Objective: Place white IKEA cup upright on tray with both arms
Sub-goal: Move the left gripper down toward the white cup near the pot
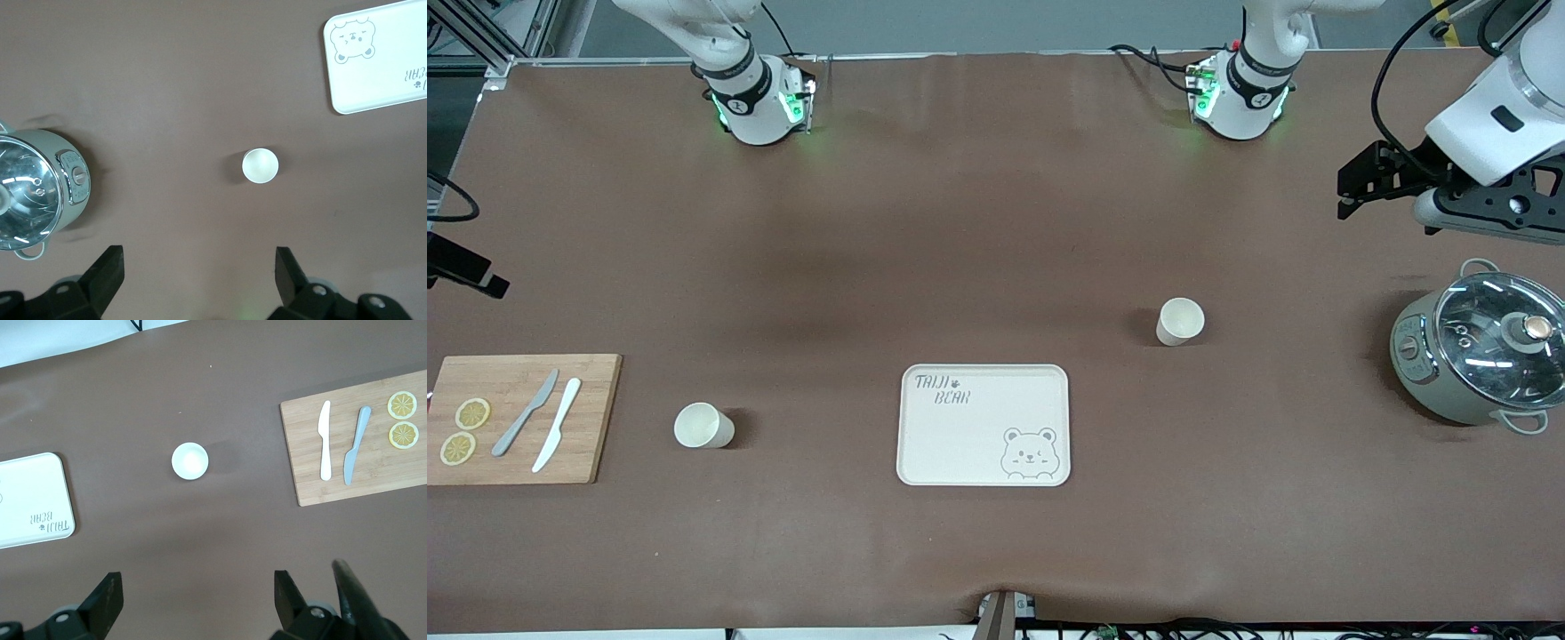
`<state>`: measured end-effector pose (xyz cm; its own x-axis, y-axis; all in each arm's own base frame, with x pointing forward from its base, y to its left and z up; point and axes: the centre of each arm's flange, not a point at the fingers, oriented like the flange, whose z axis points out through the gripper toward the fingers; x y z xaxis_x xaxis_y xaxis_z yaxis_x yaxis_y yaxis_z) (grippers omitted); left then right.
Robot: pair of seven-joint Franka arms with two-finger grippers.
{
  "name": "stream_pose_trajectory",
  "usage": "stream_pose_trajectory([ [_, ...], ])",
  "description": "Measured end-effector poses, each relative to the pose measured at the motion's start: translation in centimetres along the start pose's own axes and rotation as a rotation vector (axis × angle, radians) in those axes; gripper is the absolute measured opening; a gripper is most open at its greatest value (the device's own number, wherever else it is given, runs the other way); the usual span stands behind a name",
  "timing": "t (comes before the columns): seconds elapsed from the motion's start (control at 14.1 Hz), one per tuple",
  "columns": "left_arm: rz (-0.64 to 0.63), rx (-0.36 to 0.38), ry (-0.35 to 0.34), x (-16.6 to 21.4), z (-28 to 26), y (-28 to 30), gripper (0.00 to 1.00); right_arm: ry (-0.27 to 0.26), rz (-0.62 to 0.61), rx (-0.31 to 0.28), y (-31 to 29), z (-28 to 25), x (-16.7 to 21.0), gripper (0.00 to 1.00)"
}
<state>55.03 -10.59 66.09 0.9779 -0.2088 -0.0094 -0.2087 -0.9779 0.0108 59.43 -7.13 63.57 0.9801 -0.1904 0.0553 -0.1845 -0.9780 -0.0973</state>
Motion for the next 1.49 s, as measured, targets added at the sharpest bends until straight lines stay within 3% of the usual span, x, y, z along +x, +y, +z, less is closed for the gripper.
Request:
stream_pose_trajectory([
  [0.36, 0.013, -0.001, 0.002, 1.2, 1.5, 0.7, 1.00, -0.001, 0.000, 0.000, 0.0, 0.0, 0.0, 1.00],
  [0.57, 0.042, -0.011, -0.041, 5.4, 9.3, 2.2, 1.00, -0.002, 0.000, 0.000, 0.0, 0.1, 0.0, 1.00],
  [0.78, 0.054, -0.043, -0.029, 8.4, 18.5, 3.5, 1.00, -0.002, 0.000, 0.000, 0.0, 0.1, 0.0, 1.00],
  [1.49, 0.031, -0.048, 0.086, 5.2, 33.6, 4.3, 1.00, -0.003, 0.000, 0.000, 0.0, 0.1, 0.0, 1.00],
])
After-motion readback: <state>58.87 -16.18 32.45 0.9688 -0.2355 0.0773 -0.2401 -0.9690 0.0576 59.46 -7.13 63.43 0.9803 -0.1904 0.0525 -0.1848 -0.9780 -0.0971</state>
